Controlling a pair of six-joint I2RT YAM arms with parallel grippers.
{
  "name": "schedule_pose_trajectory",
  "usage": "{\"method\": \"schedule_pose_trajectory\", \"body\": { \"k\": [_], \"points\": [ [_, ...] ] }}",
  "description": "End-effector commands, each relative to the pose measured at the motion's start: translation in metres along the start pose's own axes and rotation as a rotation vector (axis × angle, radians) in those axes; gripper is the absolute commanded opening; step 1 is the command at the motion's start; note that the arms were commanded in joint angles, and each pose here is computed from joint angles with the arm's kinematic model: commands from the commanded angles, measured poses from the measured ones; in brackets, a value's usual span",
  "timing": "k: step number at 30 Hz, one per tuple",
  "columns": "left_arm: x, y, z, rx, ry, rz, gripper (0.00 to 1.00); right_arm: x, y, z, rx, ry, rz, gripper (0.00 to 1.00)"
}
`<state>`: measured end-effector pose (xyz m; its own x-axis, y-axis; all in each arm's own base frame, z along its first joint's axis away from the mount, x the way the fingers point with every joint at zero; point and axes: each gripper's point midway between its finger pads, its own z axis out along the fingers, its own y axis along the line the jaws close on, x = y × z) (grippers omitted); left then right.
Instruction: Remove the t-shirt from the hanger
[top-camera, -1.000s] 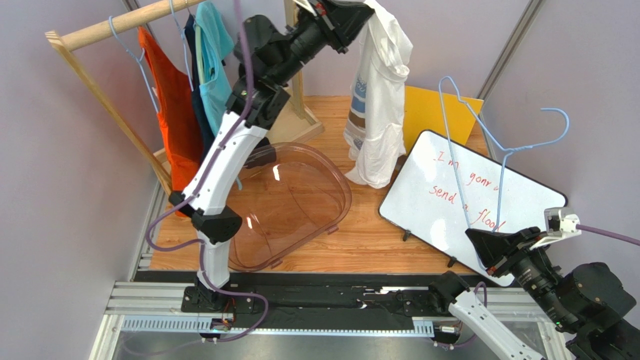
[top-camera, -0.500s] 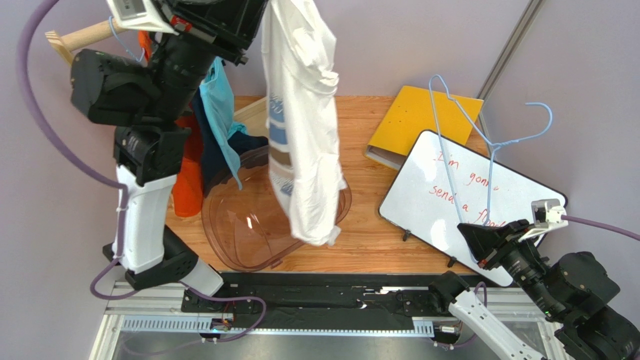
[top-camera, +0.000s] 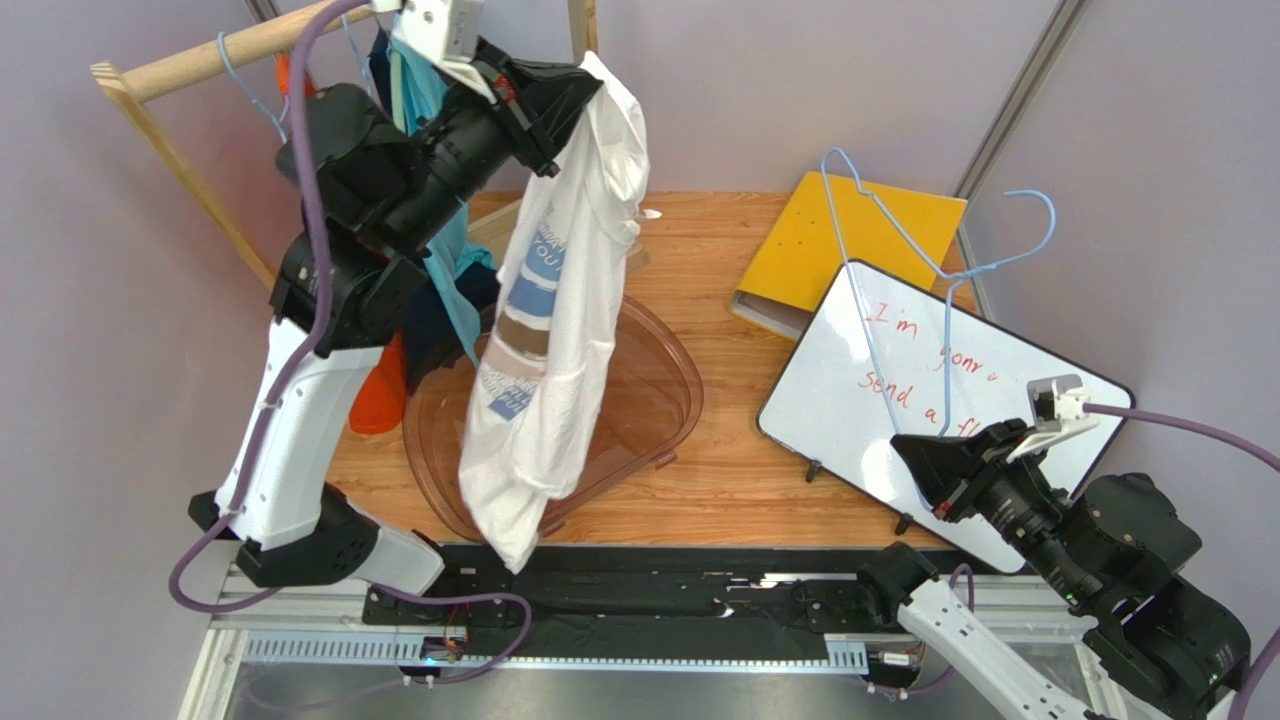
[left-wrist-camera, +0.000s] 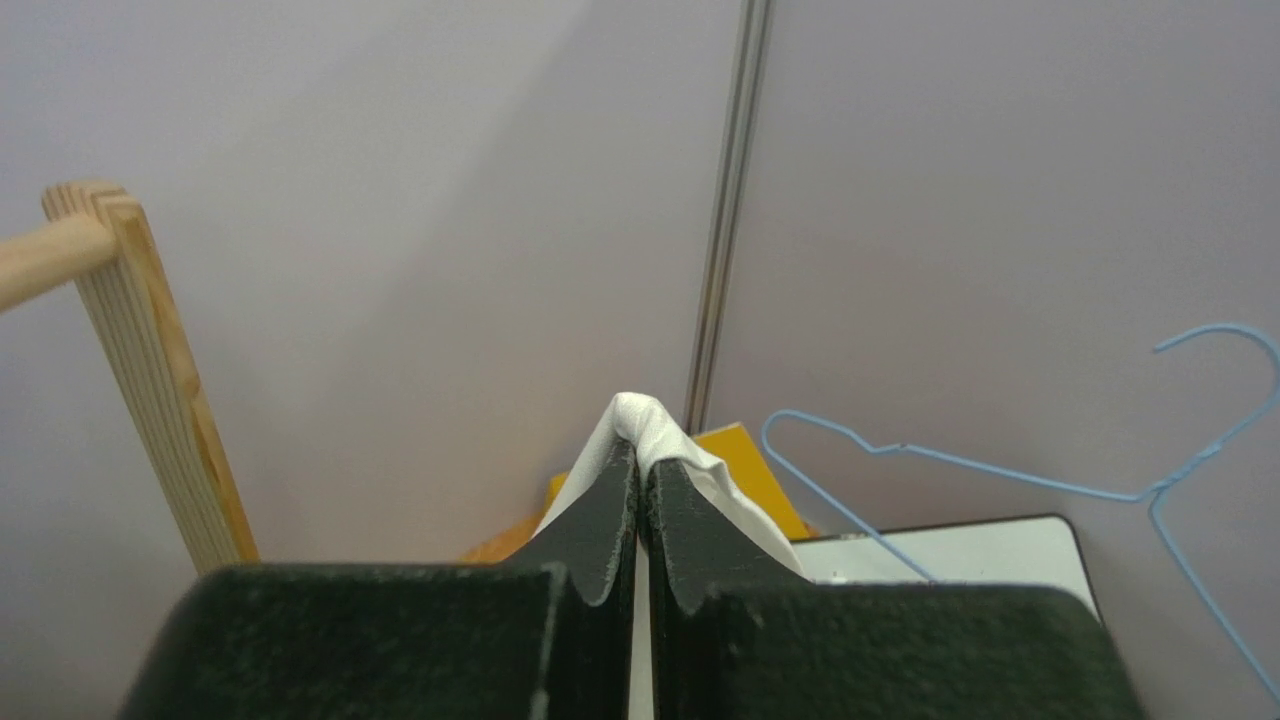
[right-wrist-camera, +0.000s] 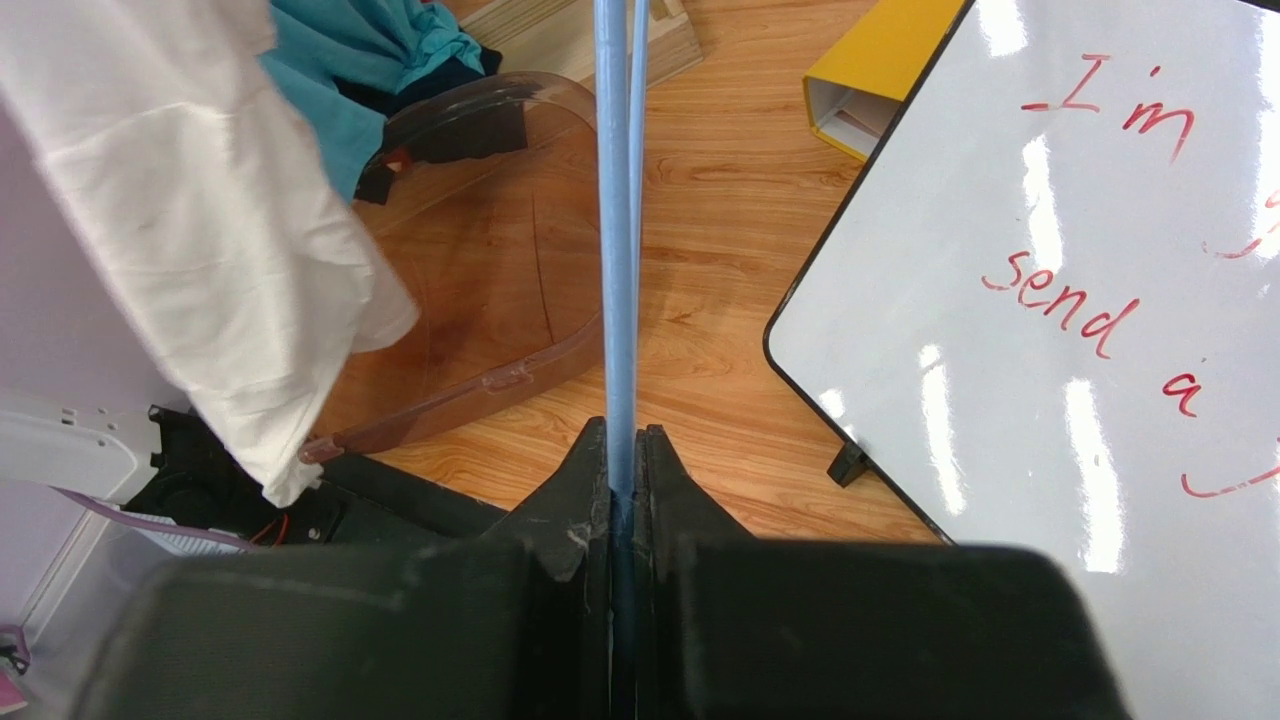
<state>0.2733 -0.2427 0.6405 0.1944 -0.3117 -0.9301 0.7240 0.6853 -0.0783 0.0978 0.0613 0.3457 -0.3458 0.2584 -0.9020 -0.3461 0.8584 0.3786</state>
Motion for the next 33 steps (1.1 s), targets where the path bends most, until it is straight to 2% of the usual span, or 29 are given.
{"method": "schedule_pose_trajectory", "body": {
  "k": [1,6,9,11,12,13,15,16,18,19,23,27,32,33],
  "points": [
    [0.007,0.011,0.002,-0.032,0.035,0.010,0.00,-0.014,0.009,0.007,-0.034,-0.041,-0.022,0.00],
    [0.053,0.020,-0.007,-0.086,0.133,-0.042,0.00,-0.011,0.006,0.010,-0.023,-0.034,-0.032,0.00],
    [0.096,0.032,-0.031,-0.160,0.207,-0.079,0.00,-0.010,0.006,0.012,-0.023,-0.031,-0.043,0.00],
    [0.132,0.044,-0.057,-0.241,0.287,-0.102,0.00,-0.010,0.007,0.015,-0.025,-0.022,-0.050,0.00],
    [0.132,0.044,-0.072,-0.259,0.289,-0.113,0.00,-0.010,0.007,0.017,-0.025,-0.020,-0.058,0.00],
    [0.167,0.048,-0.087,-0.285,0.377,-0.120,0.00,-0.010,0.008,0.019,-0.030,-0.017,-0.060,0.00],
    [0.178,0.050,-0.114,-0.325,0.411,-0.129,0.00,-0.011,0.009,0.022,-0.031,-0.016,-0.065,0.00],
    [0.204,0.057,-0.133,-0.373,0.486,-0.129,0.00,-0.010,0.009,0.023,-0.035,-0.016,-0.070,0.00],
    [0.207,0.060,-0.161,-0.418,0.499,-0.126,0.00,-0.008,0.009,0.028,-0.034,-0.007,-0.076,0.00],
    [0.223,0.067,-0.180,-0.470,0.549,-0.120,0.00,-0.008,0.010,0.029,-0.037,-0.007,-0.078,0.00],
    [0.221,0.072,-0.221,-0.539,0.547,-0.111,0.00,-0.005,0.012,0.037,-0.047,0.002,-0.078,0.00],
    [0.232,0.069,-0.225,-0.540,0.550,-0.153,0.00,-0.001,0.015,0.041,-0.064,0.012,-0.072,0.00],
    [0.310,0.050,-0.193,-0.443,0.690,-0.301,0.00,0.005,0.015,0.041,-0.064,0.032,-0.058,0.00],
    [0.339,0.050,-0.186,-0.458,0.766,-0.342,0.00,0.006,0.015,0.040,-0.066,0.035,-0.056,0.00]
  ]
}}
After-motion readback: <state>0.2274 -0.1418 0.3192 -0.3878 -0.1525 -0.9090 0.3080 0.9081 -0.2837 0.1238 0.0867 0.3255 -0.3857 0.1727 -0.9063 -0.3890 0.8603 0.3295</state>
